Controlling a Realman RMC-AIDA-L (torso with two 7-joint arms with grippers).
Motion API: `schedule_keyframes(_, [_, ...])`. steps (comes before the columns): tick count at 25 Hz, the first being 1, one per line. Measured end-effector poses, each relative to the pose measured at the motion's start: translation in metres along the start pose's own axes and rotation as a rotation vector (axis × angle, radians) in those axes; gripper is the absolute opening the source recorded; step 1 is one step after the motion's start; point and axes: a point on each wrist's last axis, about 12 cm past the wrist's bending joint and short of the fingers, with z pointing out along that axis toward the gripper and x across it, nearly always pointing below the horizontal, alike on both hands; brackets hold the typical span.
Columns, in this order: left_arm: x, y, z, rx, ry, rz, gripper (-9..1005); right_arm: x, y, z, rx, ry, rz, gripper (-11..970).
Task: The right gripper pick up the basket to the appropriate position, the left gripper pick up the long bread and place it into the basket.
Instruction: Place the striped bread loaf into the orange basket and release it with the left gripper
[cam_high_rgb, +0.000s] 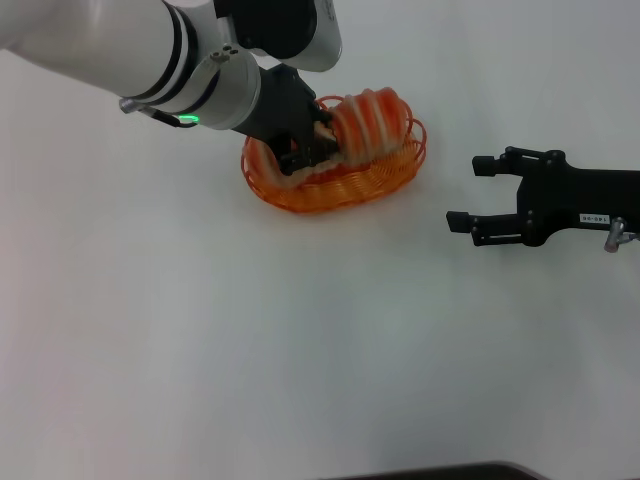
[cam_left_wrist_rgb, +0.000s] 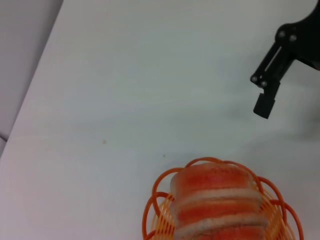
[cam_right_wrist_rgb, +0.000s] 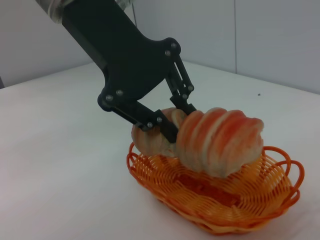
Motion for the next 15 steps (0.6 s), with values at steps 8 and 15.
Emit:
schedule_keyframes(8, [0.0022, -0.0013, 0.0, -0.03, -0.021, -0.018, 392, -0.0003, 0.0001, 0.0004, -0.002, 0.0, 0.0, 928])
schedule_keyframes(15, [0.004, -0.0005, -0.0055, -0.032, -0.071, -0.067, 582, -0.0003, 0.0006, 0.0005, -0.006, -0.001, 0.0, 928])
